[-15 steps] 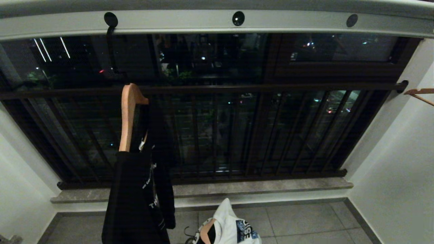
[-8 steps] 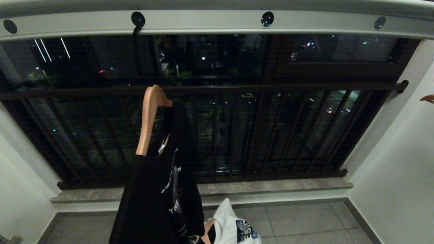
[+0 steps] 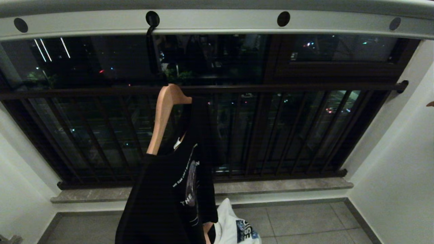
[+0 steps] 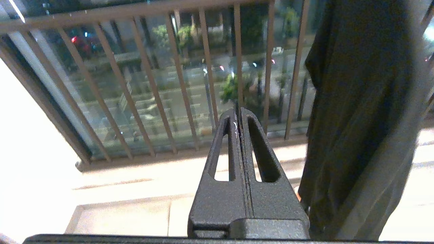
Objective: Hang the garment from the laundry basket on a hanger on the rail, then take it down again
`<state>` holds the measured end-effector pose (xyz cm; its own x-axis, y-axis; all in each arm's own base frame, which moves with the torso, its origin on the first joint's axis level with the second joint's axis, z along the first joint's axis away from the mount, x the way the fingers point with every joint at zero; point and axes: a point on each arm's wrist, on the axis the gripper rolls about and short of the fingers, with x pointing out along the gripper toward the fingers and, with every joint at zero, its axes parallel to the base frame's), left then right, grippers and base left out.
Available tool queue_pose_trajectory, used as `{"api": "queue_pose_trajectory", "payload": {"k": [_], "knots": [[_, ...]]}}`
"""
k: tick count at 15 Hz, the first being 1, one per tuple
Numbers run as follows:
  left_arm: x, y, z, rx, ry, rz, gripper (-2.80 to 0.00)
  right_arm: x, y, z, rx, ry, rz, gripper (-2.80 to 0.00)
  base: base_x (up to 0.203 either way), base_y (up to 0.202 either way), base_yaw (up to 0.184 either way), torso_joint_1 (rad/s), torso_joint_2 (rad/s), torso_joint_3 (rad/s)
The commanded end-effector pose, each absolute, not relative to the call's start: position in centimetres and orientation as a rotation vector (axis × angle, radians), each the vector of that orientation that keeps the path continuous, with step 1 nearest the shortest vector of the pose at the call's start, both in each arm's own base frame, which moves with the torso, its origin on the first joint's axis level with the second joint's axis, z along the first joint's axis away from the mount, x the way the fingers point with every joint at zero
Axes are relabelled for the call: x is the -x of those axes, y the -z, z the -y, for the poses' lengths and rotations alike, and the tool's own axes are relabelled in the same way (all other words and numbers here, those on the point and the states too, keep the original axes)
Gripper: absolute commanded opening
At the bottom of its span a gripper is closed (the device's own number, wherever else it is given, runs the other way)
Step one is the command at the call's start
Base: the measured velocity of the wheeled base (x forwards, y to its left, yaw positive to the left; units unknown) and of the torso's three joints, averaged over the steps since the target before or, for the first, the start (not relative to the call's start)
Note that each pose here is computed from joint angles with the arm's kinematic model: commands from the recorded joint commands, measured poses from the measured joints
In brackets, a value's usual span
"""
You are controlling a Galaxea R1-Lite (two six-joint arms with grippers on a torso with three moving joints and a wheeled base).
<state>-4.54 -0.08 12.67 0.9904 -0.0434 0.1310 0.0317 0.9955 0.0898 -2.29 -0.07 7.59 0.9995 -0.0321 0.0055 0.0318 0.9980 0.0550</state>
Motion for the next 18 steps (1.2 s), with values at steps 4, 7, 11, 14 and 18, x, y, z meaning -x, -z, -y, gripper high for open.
{"api": "queue_pose_trajectory", "payload": {"k": [4,7,11,14,18], "knots": [[2.4,-9.0,0.1,-0.11,0.031,0.149,-2.8,2.3,-7.6,0.1,-0.055,0.032,0.005,-2.8,0.0,0.0,0.0,0.0,0.0,0.0],[2.3,-8.6,0.1,-0.108,0.028,0.114,-2.8,2.3,-7.6,0.1,-0.055,0.032,0.005,-2.8,0.0,0.0,0.0,0.0,0.0,0.0],[2.3,-7.5,0.1,-0.078,0.037,0.005,-2.8,2.3,-7.6,0.1,-0.055,0.032,0.005,-2.8,0.0,0.0,0.0,0.0,0.0,0.0],[2.3,-7.5,0.1,-0.066,0.037,0.007,-2.8,2.3,-7.6,0.1,-0.055,0.032,0.005,-2.8,0.0,0.0,0.0,0.0,0.0,0.0],[2.3,-7.6,0.1,-0.063,0.037,0.009,-2.8,2.3,-7.6,0.1,-0.055,0.032,0.005,-2.8,0.0,0.0,0.0,0.0,0.0,0.0]]}}
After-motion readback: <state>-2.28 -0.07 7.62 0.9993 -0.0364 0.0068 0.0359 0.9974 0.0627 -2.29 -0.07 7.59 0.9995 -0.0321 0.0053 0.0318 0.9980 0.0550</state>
